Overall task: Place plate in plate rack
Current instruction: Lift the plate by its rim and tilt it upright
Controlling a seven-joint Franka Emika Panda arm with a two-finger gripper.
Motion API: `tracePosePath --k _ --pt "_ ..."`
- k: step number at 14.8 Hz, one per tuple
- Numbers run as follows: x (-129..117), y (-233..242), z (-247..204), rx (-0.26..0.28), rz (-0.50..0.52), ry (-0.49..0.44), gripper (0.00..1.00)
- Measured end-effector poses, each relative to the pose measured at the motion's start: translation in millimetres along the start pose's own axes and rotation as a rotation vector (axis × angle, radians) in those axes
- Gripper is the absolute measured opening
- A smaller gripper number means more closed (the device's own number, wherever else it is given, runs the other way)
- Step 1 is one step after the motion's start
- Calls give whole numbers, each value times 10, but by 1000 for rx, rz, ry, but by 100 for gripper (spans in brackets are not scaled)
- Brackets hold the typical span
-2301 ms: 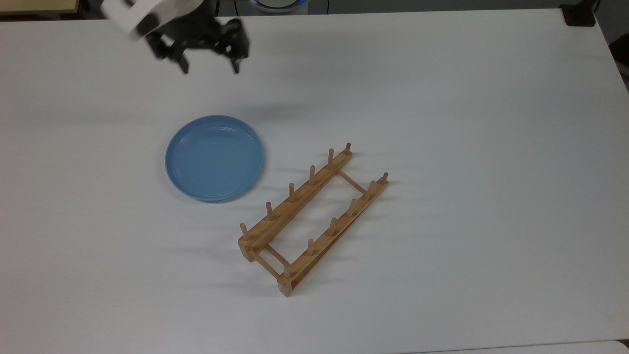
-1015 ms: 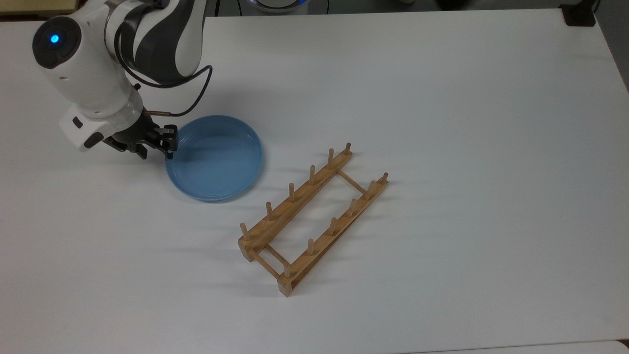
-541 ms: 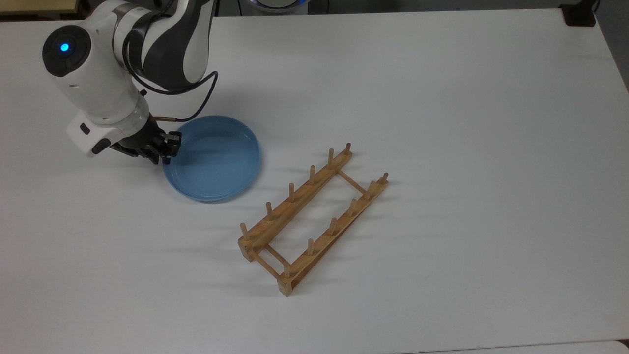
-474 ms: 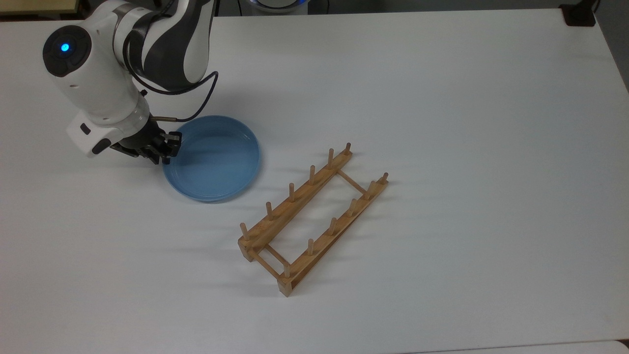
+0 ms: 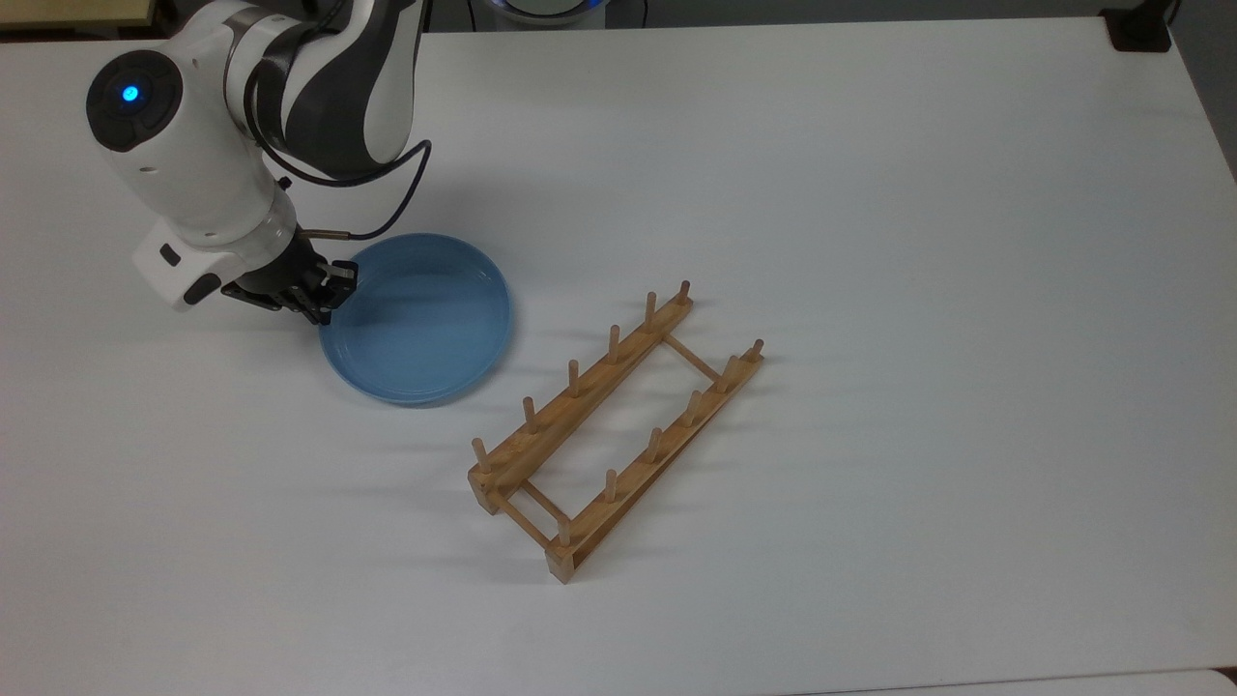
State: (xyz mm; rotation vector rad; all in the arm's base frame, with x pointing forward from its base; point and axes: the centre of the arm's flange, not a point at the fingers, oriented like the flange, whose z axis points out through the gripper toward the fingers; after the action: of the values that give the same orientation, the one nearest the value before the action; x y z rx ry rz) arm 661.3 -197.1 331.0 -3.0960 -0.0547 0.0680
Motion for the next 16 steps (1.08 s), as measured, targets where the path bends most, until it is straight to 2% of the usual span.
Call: tracePosePath --k 3,7,8,10,12,14,16 --pt "34 37 -201 -14 -36 34 4" --pt "-121 411 -1121 -89 -96 166 4" --pt "-167 505 -1394 -125 -115 222 4" --pt "-180 574 -1930 -233 -137 390 4" --pt "-136 375 -2416 -332 -166 561 4" --pt "-66 121 -2626 -391 -212 633 4" --pt "65 -266 -2777 -488 -261 697 4"
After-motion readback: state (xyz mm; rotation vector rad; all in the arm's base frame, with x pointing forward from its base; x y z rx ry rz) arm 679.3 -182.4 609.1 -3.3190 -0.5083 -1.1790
